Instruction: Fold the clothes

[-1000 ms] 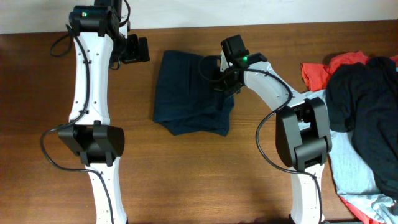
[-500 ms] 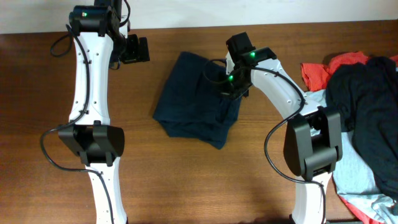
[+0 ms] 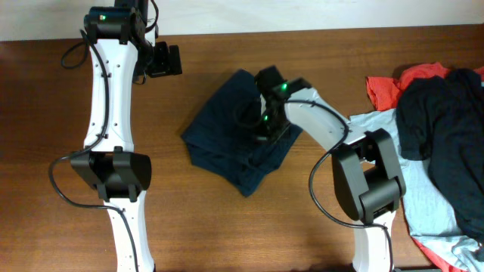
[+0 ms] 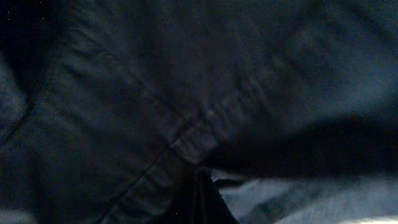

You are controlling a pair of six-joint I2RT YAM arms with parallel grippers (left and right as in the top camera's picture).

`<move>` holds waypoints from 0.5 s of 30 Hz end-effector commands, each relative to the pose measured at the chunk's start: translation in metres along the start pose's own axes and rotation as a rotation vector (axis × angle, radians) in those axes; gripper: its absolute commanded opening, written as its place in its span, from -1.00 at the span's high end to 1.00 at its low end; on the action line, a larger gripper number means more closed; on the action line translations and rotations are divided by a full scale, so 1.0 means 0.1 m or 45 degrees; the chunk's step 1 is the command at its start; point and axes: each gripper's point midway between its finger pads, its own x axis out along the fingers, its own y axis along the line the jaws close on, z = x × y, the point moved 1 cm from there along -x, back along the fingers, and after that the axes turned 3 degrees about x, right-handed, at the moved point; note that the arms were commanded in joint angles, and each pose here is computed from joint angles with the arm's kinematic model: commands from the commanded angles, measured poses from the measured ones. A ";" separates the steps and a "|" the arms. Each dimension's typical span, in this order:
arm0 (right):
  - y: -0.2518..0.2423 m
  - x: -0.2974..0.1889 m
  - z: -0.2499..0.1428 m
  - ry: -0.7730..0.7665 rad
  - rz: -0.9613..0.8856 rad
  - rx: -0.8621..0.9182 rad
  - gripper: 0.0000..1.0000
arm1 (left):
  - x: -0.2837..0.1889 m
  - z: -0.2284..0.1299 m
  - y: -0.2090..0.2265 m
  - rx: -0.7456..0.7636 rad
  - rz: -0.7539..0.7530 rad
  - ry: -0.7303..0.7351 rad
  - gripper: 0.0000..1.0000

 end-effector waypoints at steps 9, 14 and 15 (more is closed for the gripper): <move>-0.22 -0.16 -0.28 0.138 -0.107 -0.072 0.49 | 0.02 -0.01 -0.01 -0.004 0.004 0.009 -0.99; 0.01 -0.74 -0.23 0.086 -0.072 -0.252 -0.03 | 0.02 -0.01 -0.01 -0.004 0.004 0.009 -0.98; 0.04 -0.86 -0.24 0.082 -0.069 -0.279 -0.09 | 0.02 -0.01 -0.01 -0.004 0.004 0.009 -0.99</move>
